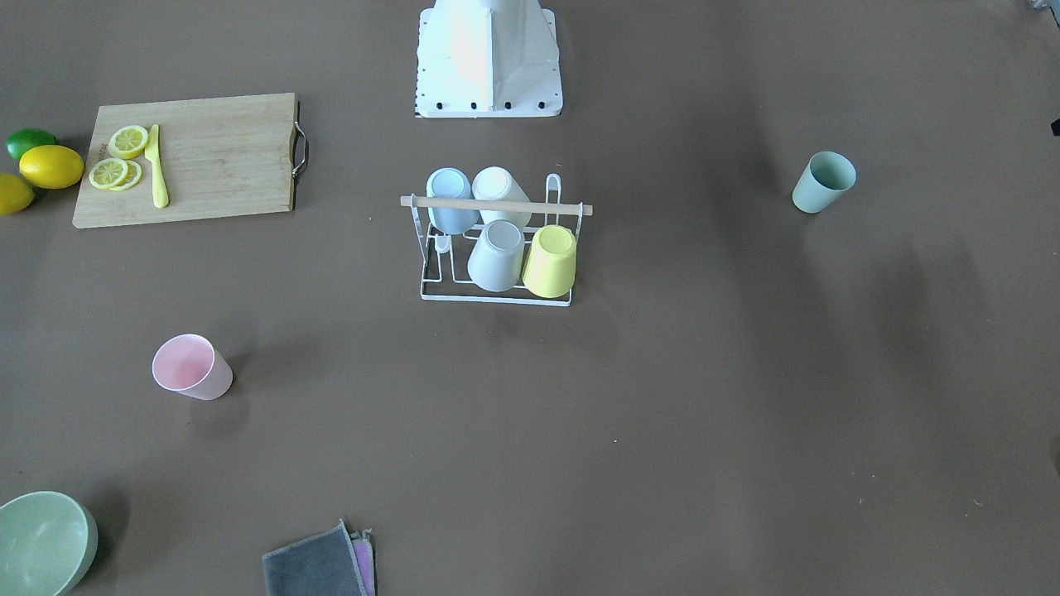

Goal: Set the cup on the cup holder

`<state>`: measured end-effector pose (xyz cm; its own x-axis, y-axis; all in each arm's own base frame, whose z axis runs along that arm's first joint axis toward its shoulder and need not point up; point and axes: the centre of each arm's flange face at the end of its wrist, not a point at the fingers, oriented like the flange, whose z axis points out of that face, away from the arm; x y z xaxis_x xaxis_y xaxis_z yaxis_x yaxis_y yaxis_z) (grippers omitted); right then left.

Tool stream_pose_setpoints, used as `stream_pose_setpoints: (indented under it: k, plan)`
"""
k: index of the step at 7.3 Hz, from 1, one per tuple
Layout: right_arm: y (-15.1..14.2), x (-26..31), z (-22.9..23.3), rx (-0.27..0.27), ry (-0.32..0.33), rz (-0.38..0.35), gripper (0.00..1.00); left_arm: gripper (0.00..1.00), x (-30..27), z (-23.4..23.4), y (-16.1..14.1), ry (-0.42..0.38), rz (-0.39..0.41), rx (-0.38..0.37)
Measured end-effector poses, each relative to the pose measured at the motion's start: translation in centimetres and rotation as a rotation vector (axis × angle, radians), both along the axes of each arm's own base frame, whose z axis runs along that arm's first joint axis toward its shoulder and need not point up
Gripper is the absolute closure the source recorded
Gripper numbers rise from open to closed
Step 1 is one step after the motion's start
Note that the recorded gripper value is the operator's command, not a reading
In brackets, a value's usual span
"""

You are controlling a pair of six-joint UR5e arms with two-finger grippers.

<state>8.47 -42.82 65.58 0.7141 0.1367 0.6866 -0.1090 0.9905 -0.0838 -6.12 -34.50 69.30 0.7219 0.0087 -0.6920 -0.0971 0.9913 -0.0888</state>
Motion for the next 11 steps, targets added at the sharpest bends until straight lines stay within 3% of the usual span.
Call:
stream_pose_setpoints:
  k: [8, 11]
  plan:
    - [-0.4, 0.0, -0.4, 0.01, 0.001, 0.0, 0.0, 0.02, -0.2, -0.2, -0.9, 0.001, -0.011, 0.015]
    - [-3.7, -1.3, -2.5, 0.033, 0.001, -0.022, 0.0, 0.02, -1.4, -1.4, -1.0, 0.016, -0.053, 0.045]
